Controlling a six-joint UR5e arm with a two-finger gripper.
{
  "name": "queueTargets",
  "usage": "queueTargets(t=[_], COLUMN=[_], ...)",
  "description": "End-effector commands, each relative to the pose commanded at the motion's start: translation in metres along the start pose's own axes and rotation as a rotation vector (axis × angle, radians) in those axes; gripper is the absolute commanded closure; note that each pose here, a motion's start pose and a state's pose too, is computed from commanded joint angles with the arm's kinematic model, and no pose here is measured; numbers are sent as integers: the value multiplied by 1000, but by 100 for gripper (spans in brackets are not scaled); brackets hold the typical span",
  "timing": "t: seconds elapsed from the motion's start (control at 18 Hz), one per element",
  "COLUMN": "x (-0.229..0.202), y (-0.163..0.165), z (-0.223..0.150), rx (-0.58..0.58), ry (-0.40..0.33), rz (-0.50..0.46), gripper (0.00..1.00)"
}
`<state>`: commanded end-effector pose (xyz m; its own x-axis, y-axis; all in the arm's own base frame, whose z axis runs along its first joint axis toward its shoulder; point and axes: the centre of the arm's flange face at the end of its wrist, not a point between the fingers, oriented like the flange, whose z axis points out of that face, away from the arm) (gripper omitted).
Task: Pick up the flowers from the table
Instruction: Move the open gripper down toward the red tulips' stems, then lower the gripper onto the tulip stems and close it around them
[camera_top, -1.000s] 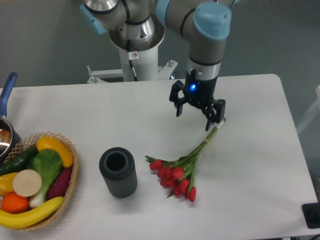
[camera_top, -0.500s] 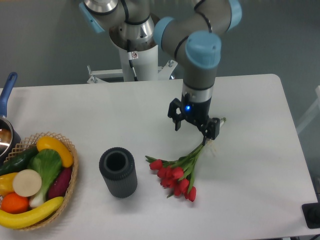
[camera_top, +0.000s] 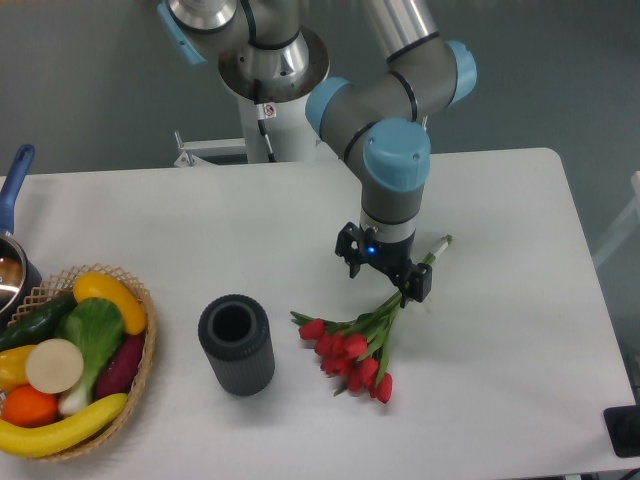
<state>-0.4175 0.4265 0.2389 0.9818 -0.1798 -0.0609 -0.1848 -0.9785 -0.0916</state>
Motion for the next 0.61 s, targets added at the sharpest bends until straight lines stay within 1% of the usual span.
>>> queueTargets(t=[0.28,0.39,0.61], x=[-13,-10,-17], y=[21,23,22], z=[10,16,33], rx=[-9,-14,-12], ry=[15,26,24], rz=[-36,-22,-17], gripper=[0,0,0])
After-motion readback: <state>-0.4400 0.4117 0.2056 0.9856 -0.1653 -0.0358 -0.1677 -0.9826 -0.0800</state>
